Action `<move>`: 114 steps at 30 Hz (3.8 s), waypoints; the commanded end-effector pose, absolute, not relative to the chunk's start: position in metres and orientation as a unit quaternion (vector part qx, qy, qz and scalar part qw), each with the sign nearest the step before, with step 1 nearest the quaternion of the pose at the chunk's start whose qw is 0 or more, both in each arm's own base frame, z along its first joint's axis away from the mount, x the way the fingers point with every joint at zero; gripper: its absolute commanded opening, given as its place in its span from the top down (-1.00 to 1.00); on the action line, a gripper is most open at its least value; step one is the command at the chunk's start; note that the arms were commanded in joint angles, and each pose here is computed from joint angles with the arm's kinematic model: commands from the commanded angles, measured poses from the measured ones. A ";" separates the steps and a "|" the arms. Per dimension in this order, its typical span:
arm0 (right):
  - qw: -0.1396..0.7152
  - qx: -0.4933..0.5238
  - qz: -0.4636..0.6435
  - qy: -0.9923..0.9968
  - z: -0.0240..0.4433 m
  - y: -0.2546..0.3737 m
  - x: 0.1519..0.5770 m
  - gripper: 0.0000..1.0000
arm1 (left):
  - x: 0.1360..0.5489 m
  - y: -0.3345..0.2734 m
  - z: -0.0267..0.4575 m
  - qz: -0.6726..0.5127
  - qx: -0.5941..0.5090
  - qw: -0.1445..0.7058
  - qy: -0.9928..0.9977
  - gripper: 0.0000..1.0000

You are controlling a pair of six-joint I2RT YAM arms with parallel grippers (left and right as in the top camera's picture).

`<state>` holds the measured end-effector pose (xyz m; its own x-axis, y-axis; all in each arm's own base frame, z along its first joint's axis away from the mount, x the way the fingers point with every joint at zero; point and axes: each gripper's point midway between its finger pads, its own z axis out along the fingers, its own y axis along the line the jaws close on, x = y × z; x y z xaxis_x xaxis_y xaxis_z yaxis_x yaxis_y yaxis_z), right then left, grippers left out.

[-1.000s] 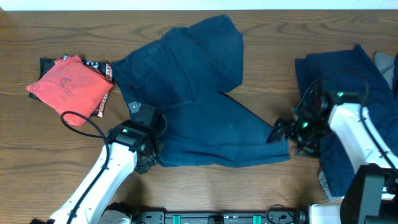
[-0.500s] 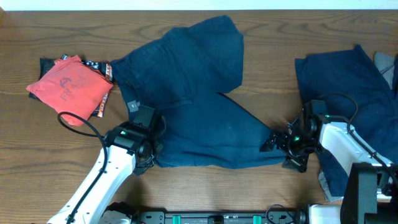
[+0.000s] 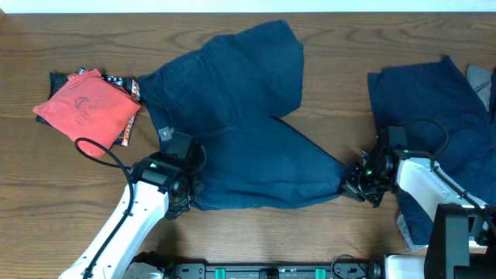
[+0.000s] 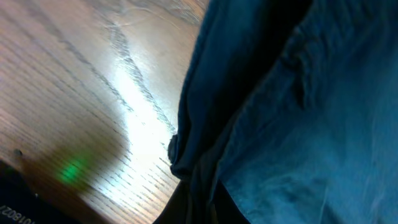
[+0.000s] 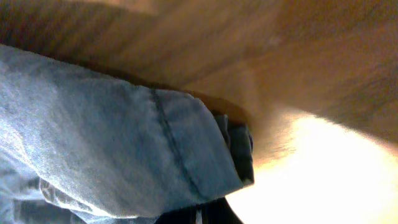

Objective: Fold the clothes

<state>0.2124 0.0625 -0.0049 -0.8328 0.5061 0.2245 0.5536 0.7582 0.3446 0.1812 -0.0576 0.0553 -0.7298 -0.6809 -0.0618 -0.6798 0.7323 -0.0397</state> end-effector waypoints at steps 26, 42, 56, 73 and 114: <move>-0.316 -0.238 0.015 -0.918 0.285 -0.061 0.249 0.98 | 0.160 -0.058 0.219 -0.162 -0.222 0.241 0.931 0.88; -0.355 -0.073 -0.071 -0.929 0.252 0.000 0.389 0.98 | 0.240 -0.007 0.198 0.006 -0.380 0.296 0.876 0.88; -0.372 0.017 -0.108 -0.922 0.155 0.091 0.499 0.97 | 0.295 0.045 0.127 0.065 -0.554 0.234 0.796 0.88; -0.285 0.045 -0.121 -0.950 0.092 0.118 0.483 -0.03 | 0.310 0.070 0.077 0.103 -0.514 0.174 0.833 -0.79; -0.095 0.021 0.016 -0.995 -0.030 0.134 0.403 0.98 | 0.256 0.057 0.069 0.131 -0.466 0.057 0.873 -0.96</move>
<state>0.4109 0.1915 -0.0034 -0.9507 -0.1800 -0.2527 -0.2364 0.9477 0.2144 0.2581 0.0615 0.0682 -0.5546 -0.7948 -0.2465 -0.8319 0.5222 0.1879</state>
